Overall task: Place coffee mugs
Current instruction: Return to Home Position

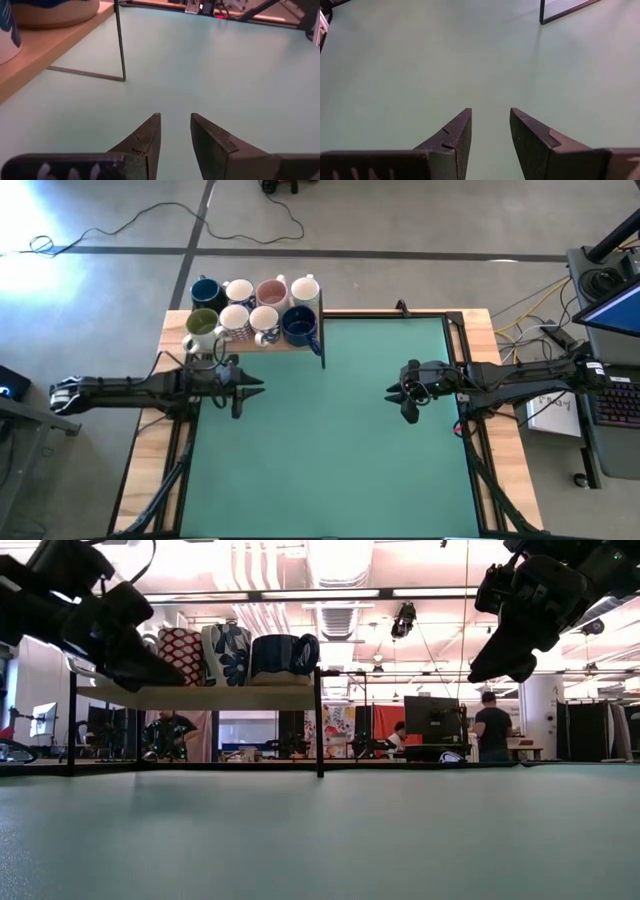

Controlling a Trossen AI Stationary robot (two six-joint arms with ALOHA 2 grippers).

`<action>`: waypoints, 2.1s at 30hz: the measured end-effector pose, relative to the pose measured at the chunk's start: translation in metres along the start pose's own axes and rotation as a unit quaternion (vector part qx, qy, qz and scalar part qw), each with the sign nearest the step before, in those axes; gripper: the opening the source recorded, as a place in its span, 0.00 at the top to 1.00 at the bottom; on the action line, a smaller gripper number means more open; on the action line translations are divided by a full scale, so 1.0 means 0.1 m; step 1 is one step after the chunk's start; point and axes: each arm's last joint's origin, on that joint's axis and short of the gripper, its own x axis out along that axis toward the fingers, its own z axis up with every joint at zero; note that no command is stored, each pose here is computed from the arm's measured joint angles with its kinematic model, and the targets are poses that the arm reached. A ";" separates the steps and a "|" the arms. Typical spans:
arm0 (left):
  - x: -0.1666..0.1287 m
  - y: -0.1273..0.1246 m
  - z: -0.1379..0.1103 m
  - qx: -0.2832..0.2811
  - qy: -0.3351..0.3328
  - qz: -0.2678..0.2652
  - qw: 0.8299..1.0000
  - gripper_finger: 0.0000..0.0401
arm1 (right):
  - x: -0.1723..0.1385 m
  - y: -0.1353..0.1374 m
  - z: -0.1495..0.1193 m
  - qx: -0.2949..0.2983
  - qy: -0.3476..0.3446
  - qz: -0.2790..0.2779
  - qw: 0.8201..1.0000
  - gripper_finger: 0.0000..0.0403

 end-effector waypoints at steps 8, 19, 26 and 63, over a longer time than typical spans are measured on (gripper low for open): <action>-0.01 0.01 -0.08 -0.002 0.006 0.003 1.000 0.78 | 0.00 0.00 0.00 0.000 0.000 0.000 1.000 0.69; 0.00 0.01 -0.14 -0.086 0.034 0.009 0.996 0.78 | 0.00 0.00 0.00 0.000 0.000 0.000 1.000 0.69; -0.04 0.01 -0.15 -0.086 0.024 0.007 0.996 0.78 | 0.00 0.00 0.00 0.000 0.000 0.000 1.000 0.69; -0.29 0.01 -0.20 -0.085 -0.189 -0.041 0.977 0.78 | 0.00 0.00 0.00 0.000 0.000 0.000 1.000 0.69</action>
